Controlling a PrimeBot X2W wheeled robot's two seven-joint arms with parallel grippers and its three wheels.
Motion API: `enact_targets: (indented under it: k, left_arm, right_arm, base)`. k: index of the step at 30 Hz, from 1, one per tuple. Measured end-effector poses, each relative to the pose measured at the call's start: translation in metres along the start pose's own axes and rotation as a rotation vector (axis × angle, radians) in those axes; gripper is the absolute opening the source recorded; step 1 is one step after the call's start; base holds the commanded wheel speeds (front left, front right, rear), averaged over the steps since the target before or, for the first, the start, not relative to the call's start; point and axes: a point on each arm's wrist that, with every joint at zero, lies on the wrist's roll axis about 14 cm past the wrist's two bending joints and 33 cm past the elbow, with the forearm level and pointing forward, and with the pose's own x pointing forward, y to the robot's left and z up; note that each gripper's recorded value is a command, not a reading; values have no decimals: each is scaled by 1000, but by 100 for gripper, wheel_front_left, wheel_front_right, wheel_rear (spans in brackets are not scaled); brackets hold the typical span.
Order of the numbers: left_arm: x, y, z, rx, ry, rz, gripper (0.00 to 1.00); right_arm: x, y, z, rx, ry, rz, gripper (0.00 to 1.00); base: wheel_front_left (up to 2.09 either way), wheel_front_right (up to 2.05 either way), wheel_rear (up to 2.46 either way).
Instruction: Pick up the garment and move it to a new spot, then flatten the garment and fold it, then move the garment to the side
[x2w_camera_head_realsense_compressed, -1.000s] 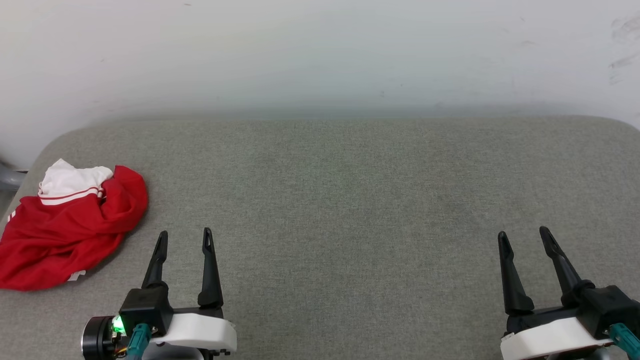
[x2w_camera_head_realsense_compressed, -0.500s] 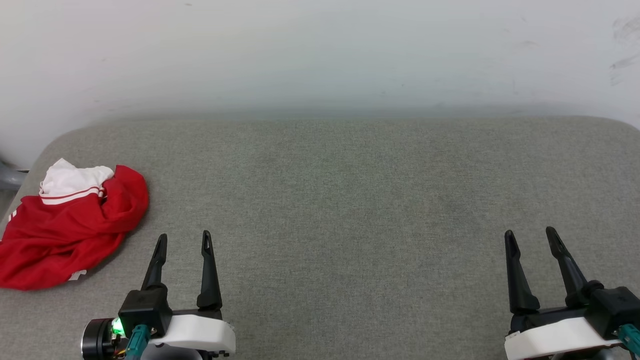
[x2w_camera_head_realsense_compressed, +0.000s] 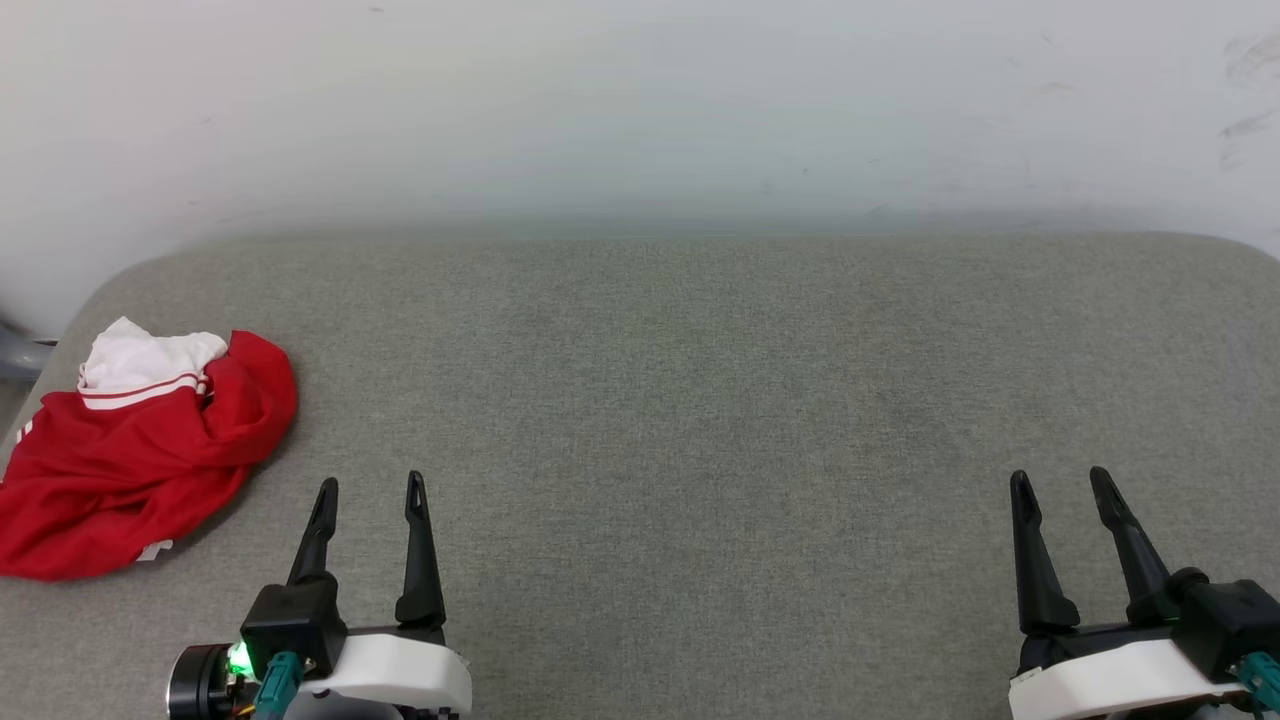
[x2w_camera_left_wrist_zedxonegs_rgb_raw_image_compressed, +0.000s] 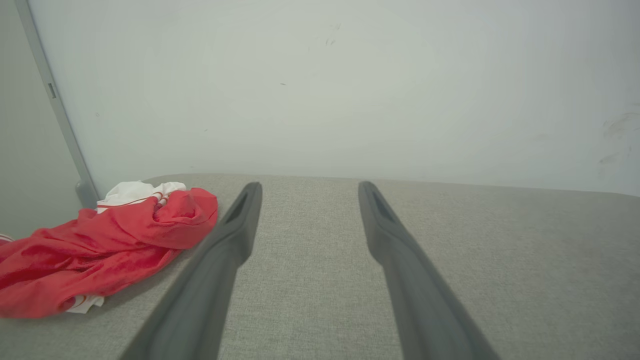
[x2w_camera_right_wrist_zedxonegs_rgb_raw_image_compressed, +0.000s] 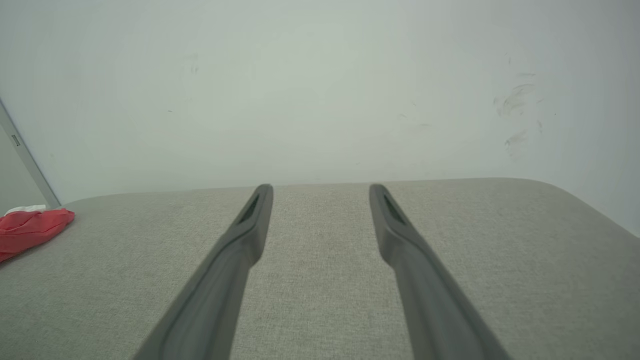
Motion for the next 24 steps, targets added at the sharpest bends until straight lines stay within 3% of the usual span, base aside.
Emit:
enact_targets:
  k: [24]
  left_arm:
    - [-4, 7, -6, -3, 20, 21, 100]
  right_arm:
    - [4, 9, -5, 16, 12, 25, 100]
  base:
    - [0, 0, 0]
